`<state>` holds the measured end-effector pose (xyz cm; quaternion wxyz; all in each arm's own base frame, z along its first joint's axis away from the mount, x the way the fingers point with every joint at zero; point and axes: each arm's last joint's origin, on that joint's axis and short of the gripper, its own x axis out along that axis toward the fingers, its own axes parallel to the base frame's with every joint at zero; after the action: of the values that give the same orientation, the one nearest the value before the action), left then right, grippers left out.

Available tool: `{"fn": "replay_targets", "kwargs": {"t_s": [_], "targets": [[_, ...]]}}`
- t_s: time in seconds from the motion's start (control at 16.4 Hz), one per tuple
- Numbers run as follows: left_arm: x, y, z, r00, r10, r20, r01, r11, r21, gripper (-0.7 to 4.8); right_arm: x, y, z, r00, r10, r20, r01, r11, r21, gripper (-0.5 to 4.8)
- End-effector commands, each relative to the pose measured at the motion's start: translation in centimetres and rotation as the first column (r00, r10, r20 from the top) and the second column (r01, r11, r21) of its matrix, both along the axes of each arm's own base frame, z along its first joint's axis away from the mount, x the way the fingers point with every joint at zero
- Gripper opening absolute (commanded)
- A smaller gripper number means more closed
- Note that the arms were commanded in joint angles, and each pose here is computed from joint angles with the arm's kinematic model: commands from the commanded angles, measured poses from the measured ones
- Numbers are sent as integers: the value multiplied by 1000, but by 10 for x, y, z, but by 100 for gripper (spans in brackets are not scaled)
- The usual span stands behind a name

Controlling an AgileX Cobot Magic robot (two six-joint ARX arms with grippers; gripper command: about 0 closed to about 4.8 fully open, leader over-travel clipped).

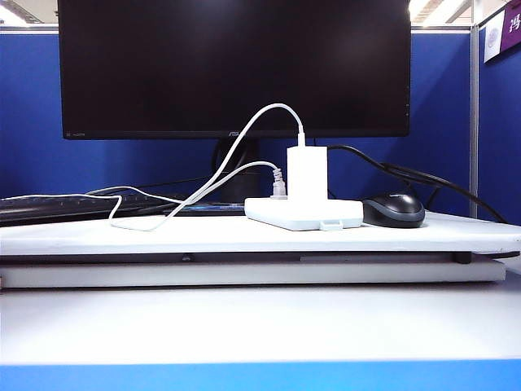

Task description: Unplug the white charger from the socket, then place it next to the socket.

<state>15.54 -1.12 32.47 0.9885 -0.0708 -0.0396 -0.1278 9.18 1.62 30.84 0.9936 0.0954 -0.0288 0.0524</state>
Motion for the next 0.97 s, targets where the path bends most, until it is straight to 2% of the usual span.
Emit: {"fn": "replay_targets", "kwargs": {"t_s": [0.06, 0.18, 0.3, 0.43, 0.49, 0.55, 0.61, 0.73, 0.79, 0.91, 0.97], "targets": [[44, -11, 33, 975, -223, -23, 224, 974, 36, -5, 19, 5, 28, 999, 44, 4, -43, 994, -99, -1], [74, -28, 50, 929, -367, -40, 369, 927, 64, -5, 37, 10, 39, 997, 81, -7, -81, 991, -103, -1], [92, -50, 57, 894, -444, -62, 448, 890, 80, -5, 54, 16, 42, 988, 158, 1, -157, 982, -106, -1], [105, -78, 59, 842, -528, -110, 539, 822, 183, -5, 71, 22, 39, 978, 210, -14, -211, 974, -84, -1], [108, -93, 56, 811, -563, -160, 585, 777, 230, -5, 76, 23, 36, 973, 230, -33, -231, 971, -64, -1], [109, -106, 51, 780, -589, -211, 626, 734, 264, -5, 80, 25, 34, 969, 241, -48, -244, 968, -65, -1], [111, -116, 44, 756, -603, -253, 654, 706, 272, -5, 82, 28, 31, 966, 252, -60, -256, 964, -66, -1], [117, -132, 27, 709, -623, -330, 702, 668, 248, -5, 91, 38, 25, 953, 289, -87, -297, 950, -93, -1], [121, -137, 18, 693, -623, -362, 717, 645, 264, -5, 99, 41, 20, 949, 297, -106, -307, 947, -98, -1], [128, -140, 4, 698, -578, -423, 708, 648, 283, -5, 114, 55, 10, 931, 340, -135, -352, 932, -87, -1], [129, -141, 1, 712, -549, -438, 691, 661, 293, -5, 124, 62, 3, 927, 347, -142, -361, 928, -87, -1]]}}
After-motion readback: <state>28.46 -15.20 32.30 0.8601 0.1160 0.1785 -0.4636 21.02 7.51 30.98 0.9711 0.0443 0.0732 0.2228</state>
